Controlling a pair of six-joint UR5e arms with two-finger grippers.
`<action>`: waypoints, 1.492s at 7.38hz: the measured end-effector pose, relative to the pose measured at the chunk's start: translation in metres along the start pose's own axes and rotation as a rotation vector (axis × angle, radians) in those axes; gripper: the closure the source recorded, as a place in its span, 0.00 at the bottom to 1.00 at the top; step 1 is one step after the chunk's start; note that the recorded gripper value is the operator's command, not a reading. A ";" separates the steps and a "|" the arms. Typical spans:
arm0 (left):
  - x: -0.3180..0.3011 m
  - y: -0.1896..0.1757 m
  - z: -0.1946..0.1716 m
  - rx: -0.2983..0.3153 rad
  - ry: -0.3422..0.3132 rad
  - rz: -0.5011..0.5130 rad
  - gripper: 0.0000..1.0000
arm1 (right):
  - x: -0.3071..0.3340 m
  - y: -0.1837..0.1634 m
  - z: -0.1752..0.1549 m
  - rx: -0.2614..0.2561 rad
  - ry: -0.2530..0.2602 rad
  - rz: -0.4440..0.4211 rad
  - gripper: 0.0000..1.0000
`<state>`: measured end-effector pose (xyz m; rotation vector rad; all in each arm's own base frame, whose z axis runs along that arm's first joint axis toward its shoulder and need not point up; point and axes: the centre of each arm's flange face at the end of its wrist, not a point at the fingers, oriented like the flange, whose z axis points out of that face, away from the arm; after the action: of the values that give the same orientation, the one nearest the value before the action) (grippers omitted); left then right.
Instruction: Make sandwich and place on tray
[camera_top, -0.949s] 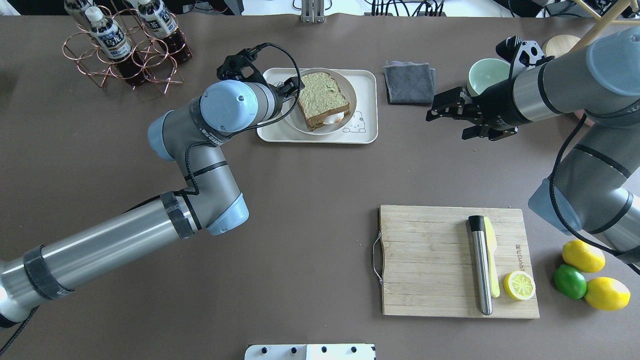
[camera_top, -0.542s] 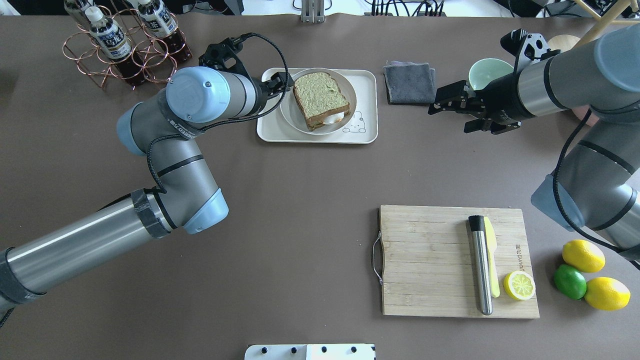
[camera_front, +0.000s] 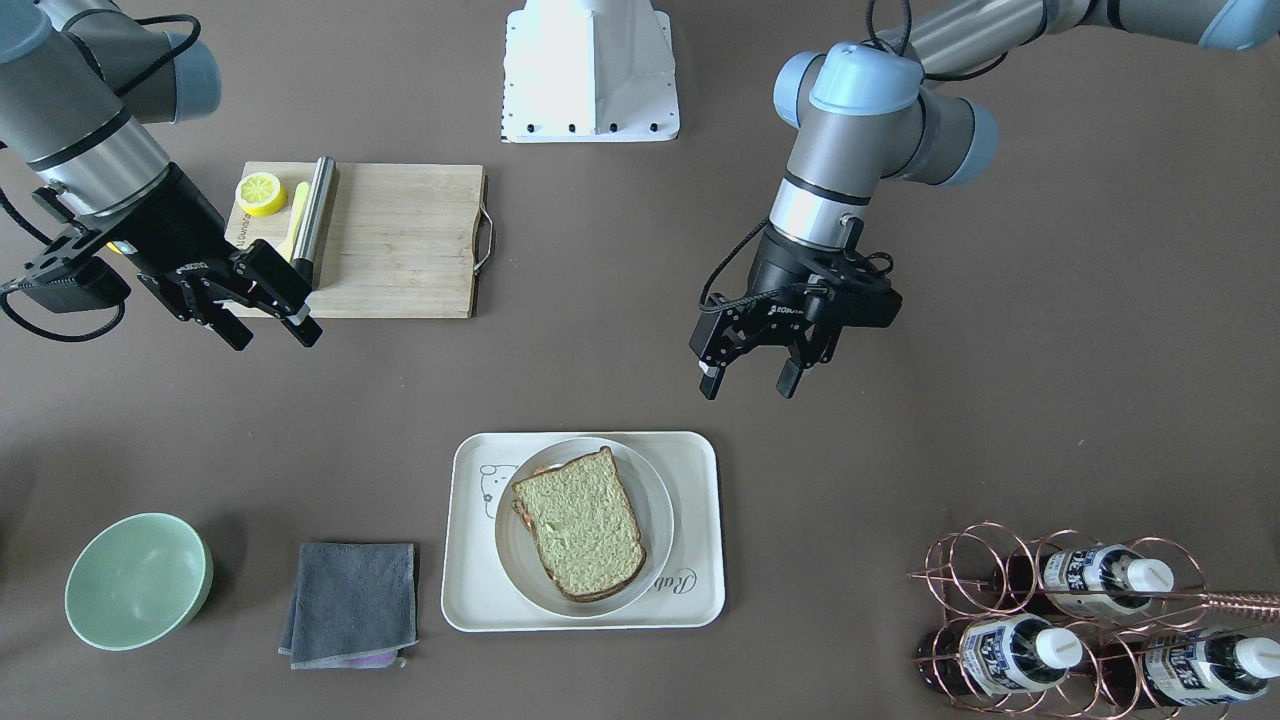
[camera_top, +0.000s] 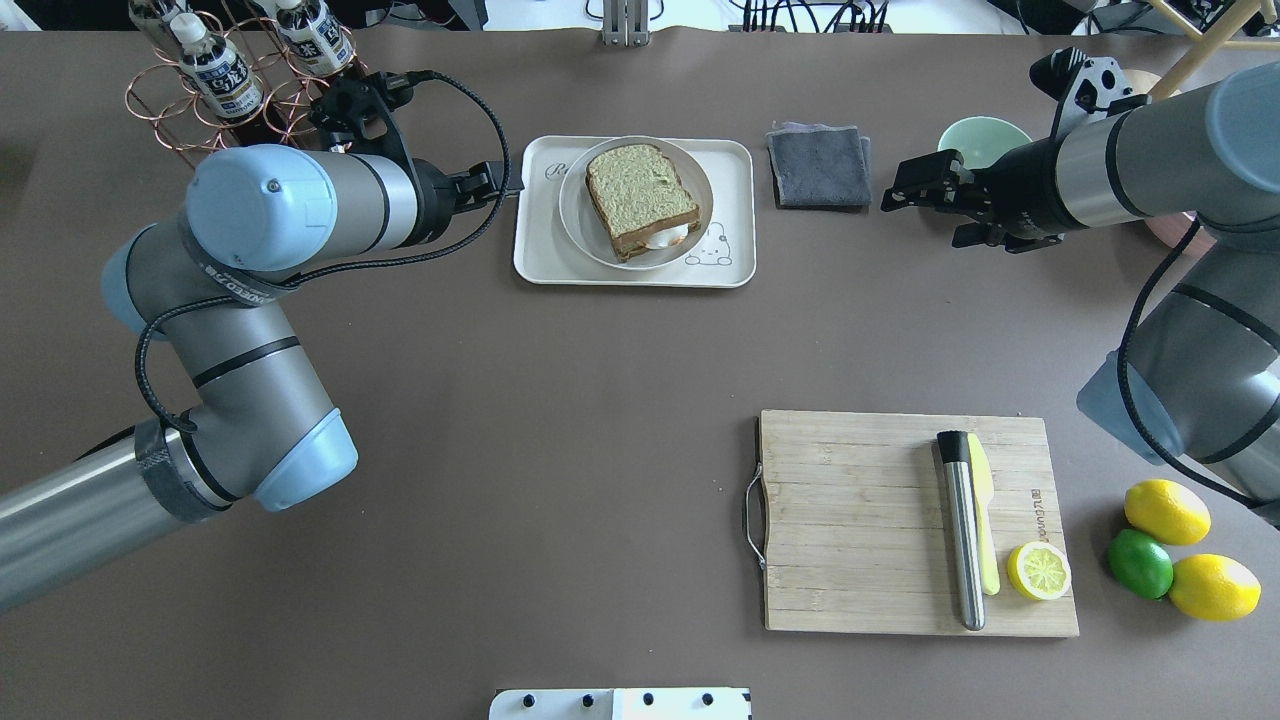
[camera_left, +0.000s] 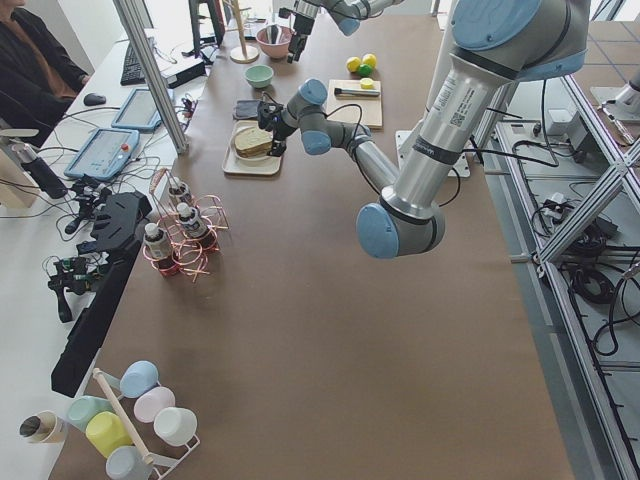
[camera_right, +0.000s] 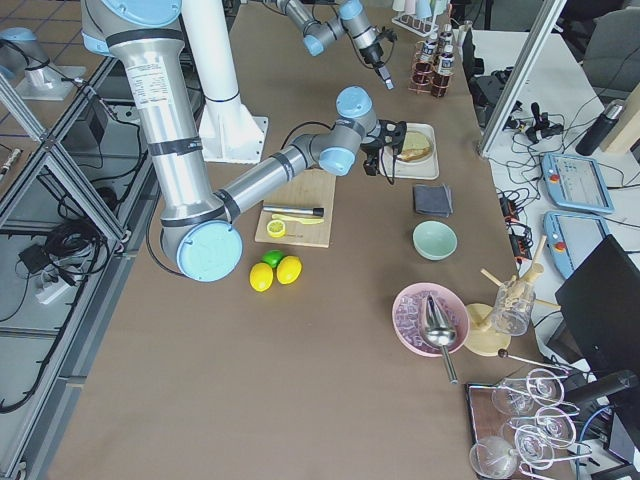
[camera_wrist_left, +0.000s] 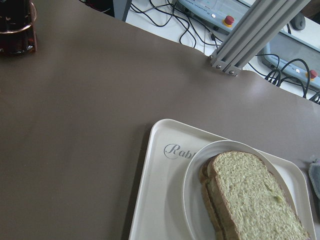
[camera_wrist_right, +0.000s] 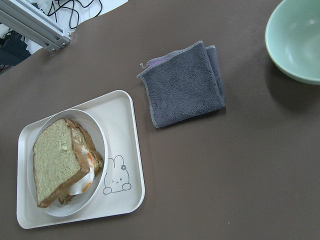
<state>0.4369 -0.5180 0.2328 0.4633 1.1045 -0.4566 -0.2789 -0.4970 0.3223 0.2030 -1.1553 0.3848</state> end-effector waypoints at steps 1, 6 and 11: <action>-0.005 -0.002 -0.009 0.000 0.009 0.005 0.02 | 0.005 0.000 0.002 -0.008 0.013 0.003 0.00; -0.121 -0.066 -0.055 -0.320 0.014 0.208 0.02 | 0.102 -0.023 -0.015 -0.199 0.176 -0.299 0.00; -0.256 -0.132 -0.111 -0.423 0.019 0.404 0.02 | 0.236 -0.066 -0.068 -0.316 0.393 -0.418 0.00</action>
<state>0.1839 -0.5327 0.4089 0.3041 1.0575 0.1377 -0.1128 -0.4887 0.5149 0.0821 -0.7454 -0.1279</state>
